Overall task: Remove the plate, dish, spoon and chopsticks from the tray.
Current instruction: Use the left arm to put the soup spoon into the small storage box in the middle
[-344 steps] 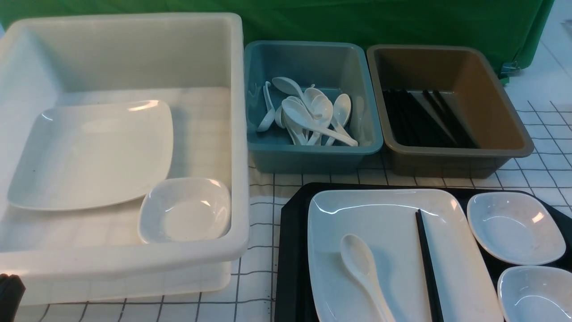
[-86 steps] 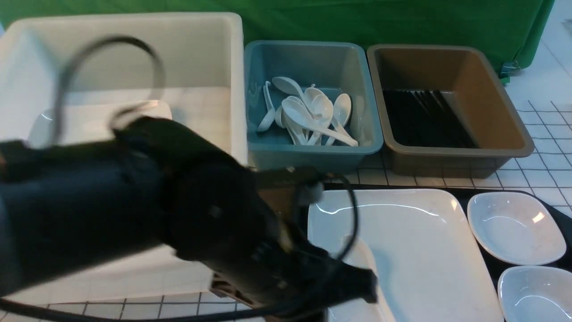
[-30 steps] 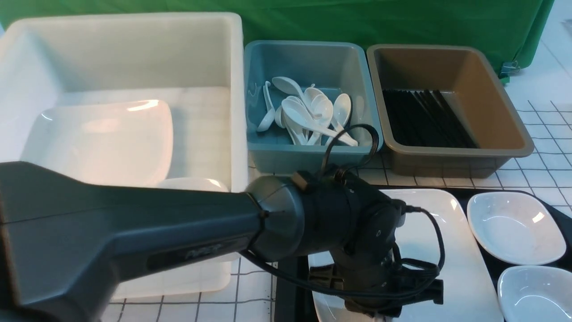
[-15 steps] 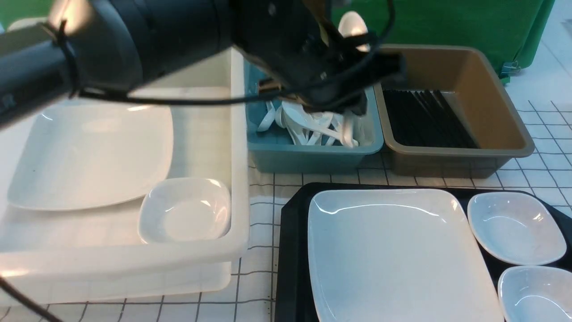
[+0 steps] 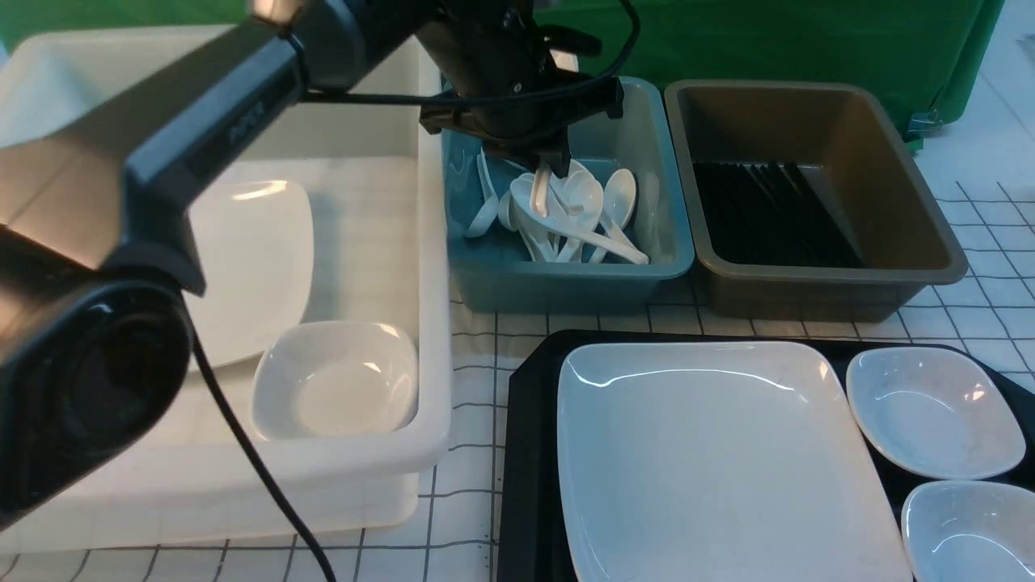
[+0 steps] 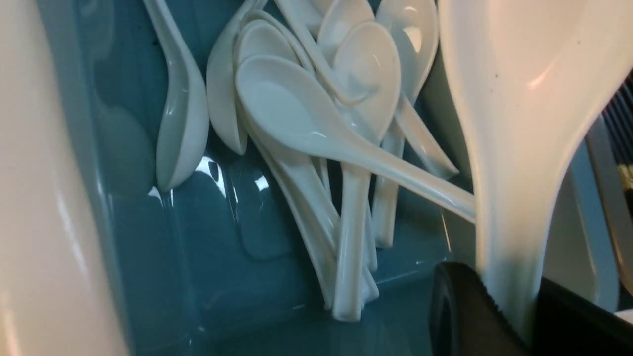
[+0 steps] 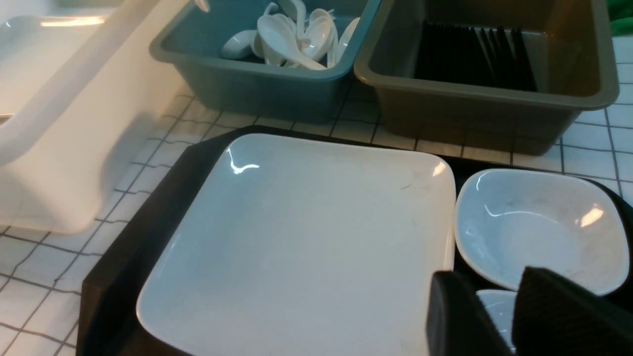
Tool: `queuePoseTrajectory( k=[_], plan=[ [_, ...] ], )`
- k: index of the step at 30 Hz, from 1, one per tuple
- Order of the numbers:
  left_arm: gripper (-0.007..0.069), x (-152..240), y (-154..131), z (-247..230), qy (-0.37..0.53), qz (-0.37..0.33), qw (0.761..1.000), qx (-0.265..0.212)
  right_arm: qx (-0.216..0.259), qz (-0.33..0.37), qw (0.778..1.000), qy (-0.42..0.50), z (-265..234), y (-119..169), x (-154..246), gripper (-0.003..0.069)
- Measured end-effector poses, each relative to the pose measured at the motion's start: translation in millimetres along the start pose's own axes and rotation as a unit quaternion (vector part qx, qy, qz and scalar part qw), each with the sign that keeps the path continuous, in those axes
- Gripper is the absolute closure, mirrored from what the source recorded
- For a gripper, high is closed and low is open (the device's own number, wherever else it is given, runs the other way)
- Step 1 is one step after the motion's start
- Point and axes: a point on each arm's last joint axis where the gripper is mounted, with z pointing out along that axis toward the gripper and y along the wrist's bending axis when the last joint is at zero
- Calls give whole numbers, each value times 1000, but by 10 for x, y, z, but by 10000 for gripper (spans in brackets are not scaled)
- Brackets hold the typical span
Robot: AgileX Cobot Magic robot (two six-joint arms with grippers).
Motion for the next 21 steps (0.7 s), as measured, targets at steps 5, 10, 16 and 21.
queuePoseTrajectory(
  k=[5, 10, 16, 21],
  plan=[
    [463, 4, 22, 209, -7, 1, 1000, 1, 0, 0, 1000, 0, 0, 0, 0, 462],
    [283, -2, 41, 228, -10, 9, 1000, -9, 0, 6, 1000, 0, 0, 0, 0, 462],
    [169, -15, -39, -17, 0, 0, 1000, 18, 7, 49, 999, 19, 6, -8, -3, 568],
    [309, -140, -206, -874, -54, 61, 996, 47, 61, 22, 990, 122, 39, -86, -96, 649]
  ],
)
